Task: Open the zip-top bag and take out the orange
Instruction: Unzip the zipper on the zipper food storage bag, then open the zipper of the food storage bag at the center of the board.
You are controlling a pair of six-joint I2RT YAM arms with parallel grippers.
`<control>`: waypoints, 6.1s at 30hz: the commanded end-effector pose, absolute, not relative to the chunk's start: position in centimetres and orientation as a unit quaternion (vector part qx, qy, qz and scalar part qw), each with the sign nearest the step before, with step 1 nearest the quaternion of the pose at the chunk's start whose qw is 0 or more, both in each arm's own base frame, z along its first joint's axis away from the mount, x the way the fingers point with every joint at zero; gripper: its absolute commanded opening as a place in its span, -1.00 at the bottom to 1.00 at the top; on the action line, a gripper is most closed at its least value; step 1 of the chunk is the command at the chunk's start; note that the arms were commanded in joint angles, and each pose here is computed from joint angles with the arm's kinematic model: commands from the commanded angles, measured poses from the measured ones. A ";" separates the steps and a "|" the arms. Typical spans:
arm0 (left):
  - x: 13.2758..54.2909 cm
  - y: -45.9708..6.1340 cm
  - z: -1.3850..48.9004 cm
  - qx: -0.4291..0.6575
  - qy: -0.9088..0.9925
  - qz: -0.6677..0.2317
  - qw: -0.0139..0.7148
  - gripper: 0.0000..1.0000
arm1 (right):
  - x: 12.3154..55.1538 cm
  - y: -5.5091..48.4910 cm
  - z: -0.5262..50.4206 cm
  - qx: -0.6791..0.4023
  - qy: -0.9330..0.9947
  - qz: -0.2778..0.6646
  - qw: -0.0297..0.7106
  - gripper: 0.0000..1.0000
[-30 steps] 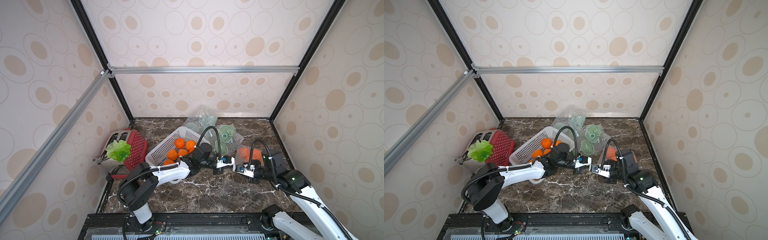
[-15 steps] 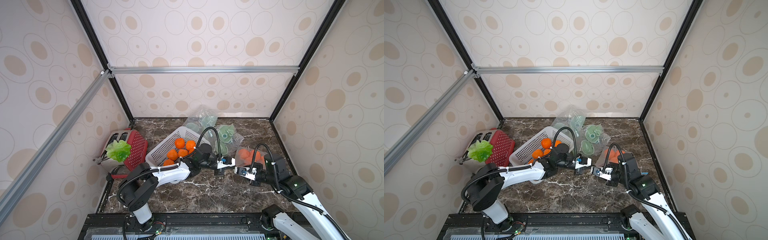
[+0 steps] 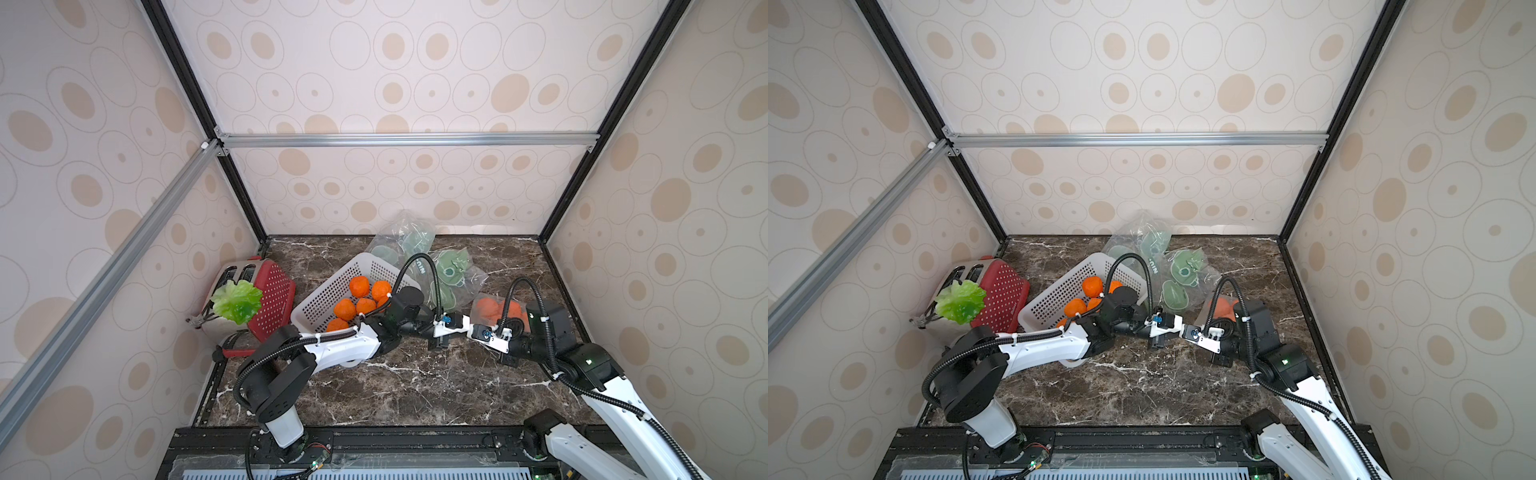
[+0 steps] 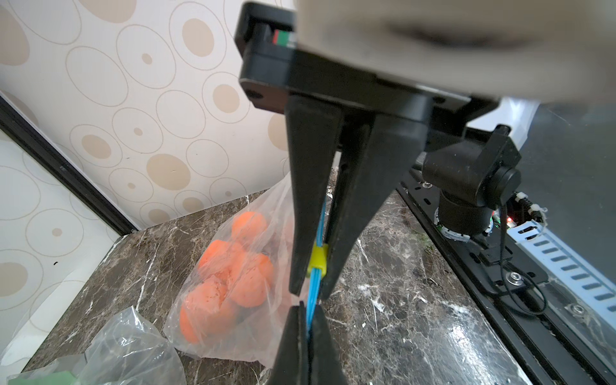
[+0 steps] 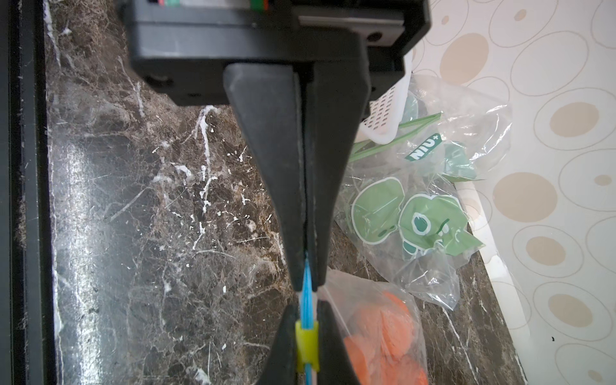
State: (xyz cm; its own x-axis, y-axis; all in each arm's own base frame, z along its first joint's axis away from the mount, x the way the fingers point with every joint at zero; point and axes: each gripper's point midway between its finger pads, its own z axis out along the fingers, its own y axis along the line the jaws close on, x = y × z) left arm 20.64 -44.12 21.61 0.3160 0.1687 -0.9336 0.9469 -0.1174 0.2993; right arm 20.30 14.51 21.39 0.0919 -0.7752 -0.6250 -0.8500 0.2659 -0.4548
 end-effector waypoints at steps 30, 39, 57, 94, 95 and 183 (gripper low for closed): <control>27.1 -39.8 23.8 0.576 0.490 -0.304 0.580 -1.00 | 10.6 5.7 24.1 -0.593 0.724 -0.064 0.346 -1.00; 27.6 -39.4 23.4 0.573 0.496 -0.300 0.580 -1.00 | 8.7 4.4 24.4 -0.581 0.736 -0.073 0.341 -1.00; 27.8 -39.2 23.5 0.568 0.499 -0.303 0.580 -1.00 | 6.7 2.9 25.6 -0.565 0.739 -0.089 0.356 -1.00; 26.4 -39.1 23.8 0.579 0.474 -0.354 0.561 -1.00 | 10.8 11.2 31.1 -0.391 0.747 0.169 0.511 0.21; 26.4 -39.1 23.7 0.582 0.473 -0.355 0.559 -1.00 | 11.4 11.4 31.9 -0.374 0.743 0.177 0.526 0.21; 25.8 -35.1 28.8 0.362 0.642 -0.455 0.499 0.03 | 26.0 21.1 18.2 -0.135 0.849 0.349 0.373 -1.00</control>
State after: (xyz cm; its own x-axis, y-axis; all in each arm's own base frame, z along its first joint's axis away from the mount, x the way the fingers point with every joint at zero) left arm 27.45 -34.78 30.50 -0.1008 0.0003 -0.9949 0.9176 0.3866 -0.0929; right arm 24.32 20.16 16.94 -0.7307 -0.0421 -0.6814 -0.4890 0.7288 0.4794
